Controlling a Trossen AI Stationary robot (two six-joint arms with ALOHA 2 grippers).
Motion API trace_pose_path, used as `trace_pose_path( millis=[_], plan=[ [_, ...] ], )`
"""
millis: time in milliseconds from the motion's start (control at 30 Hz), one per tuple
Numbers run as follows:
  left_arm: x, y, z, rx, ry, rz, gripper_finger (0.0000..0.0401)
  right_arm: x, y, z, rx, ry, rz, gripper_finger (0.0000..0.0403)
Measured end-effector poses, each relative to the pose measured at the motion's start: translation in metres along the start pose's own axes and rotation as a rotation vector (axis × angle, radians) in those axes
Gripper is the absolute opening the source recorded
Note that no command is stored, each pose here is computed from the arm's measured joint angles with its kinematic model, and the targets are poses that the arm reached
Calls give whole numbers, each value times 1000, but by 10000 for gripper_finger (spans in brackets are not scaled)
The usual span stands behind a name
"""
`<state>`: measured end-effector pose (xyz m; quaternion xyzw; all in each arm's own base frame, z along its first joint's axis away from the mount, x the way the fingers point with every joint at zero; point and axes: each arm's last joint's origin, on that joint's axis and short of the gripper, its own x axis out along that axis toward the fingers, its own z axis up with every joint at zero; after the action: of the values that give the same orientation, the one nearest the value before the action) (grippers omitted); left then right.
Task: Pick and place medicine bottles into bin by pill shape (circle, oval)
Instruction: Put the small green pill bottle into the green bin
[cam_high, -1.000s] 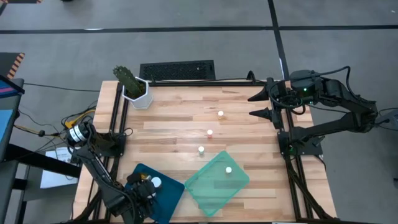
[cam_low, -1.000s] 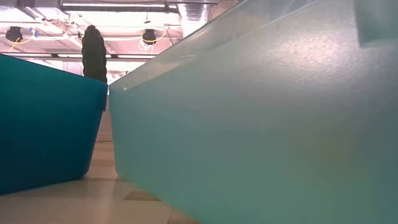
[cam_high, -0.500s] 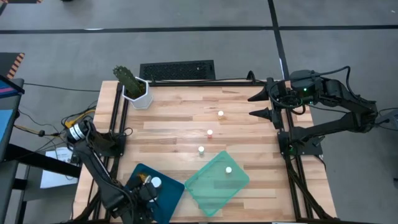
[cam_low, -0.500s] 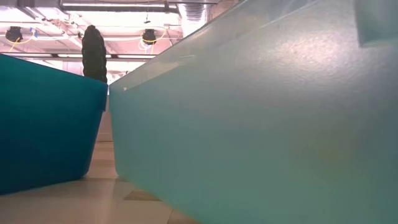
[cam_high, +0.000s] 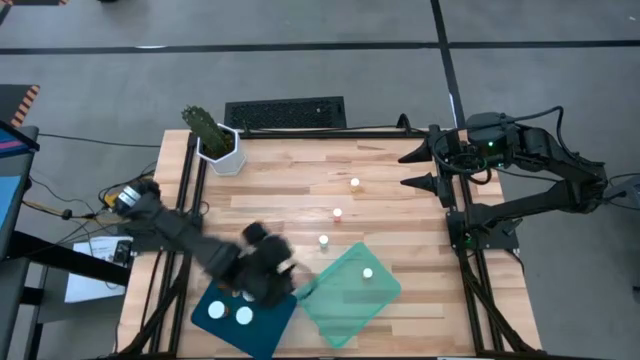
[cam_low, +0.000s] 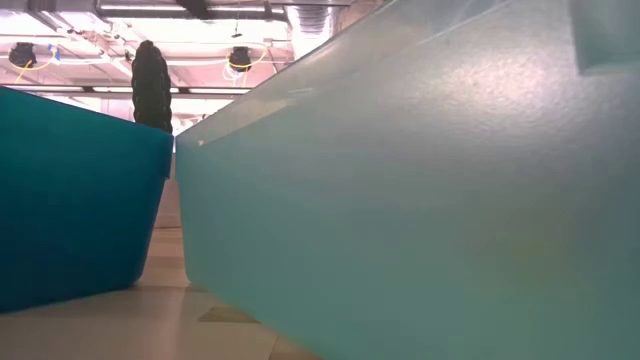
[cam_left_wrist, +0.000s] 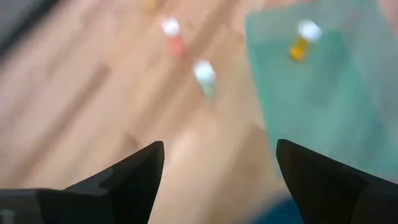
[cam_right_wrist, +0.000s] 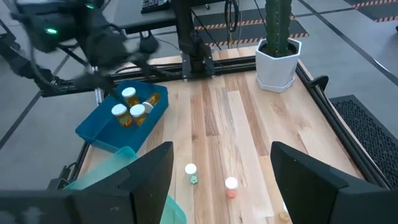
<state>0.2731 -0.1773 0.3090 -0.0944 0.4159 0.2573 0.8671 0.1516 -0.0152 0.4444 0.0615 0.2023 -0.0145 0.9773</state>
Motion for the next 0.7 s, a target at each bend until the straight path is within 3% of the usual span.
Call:
trace_pose_path(
  millis=[67,167,300,467,567,700],
  plan=[
    [24,8,21,54,-17,1,304,0,0,0,0,-1,0,282],
    [63,18,47,138,-43,-83,304,0,0,0,1,0,0,282],
    [108,38,67,164,-92,-181,304,0,0,0,1,0,0,282],
    [148,64,68,150,-125,-252,304,0,0,0,3,0,0,282],
    [162,65,65,160,-163,-359,304,0,0,0,3,0,0,282],
    [176,58,50,221,-130,-345,304,0,0,0,3,3,0,282]
  ],
)
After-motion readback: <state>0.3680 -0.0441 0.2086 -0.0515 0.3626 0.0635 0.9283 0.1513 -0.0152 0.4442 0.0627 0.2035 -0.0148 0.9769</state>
